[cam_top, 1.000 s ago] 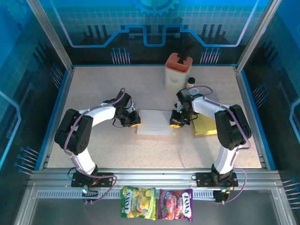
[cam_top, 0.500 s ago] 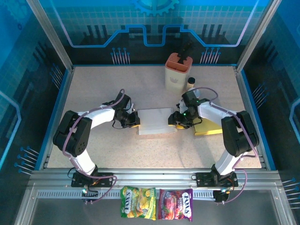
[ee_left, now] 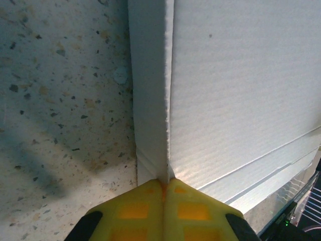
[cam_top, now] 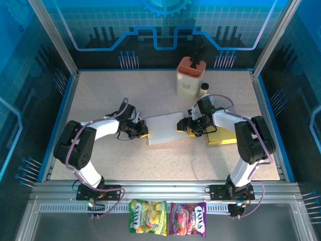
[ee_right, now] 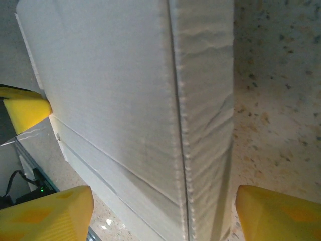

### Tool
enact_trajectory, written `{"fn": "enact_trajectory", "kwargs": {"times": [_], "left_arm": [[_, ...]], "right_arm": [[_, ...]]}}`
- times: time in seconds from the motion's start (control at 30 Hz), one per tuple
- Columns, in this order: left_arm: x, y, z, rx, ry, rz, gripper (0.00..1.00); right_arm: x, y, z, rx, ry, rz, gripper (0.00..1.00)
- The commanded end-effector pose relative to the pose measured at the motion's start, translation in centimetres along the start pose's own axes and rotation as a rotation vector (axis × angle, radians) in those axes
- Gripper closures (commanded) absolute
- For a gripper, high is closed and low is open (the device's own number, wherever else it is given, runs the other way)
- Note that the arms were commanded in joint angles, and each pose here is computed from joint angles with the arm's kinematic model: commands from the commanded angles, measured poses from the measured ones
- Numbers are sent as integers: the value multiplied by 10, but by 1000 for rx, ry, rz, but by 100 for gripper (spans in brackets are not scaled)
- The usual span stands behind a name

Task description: Fold the paper box

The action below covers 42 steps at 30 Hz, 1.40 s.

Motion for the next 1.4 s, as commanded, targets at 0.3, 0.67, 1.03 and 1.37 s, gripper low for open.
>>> {"fn": "enact_trajectory", "kwargs": {"times": [0.3, 0.67, 1.03, 1.37], "left_arm": [[-1, -6, 26, 90, 70, 14, 98], [2, -2, 19, 53, 59, 4, 94], [58, -27, -66, -625, -118, -275, 62], [39, -94, -93, -1377, 206, -202, 46]], "right_arm": [[-5, 10, 8, 38, 150, -19, 33], [9, 21, 26, 37, 230, -102, 54], [31, 22, 38, -193, 249, -126, 67], [50, 9, 49, -546, 285, -48, 70]]}}
Point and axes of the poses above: each hand's point on the last joint's axis, 136 mm out from that joint toward the fingers, its own x axis back along the fingers, its own z axis along the line the jaws close on, y = z × x, the point moved 7 cm from there along x, back along the fingers, and after that the axes turned 8 degrees about x, right-handed, at the moved point
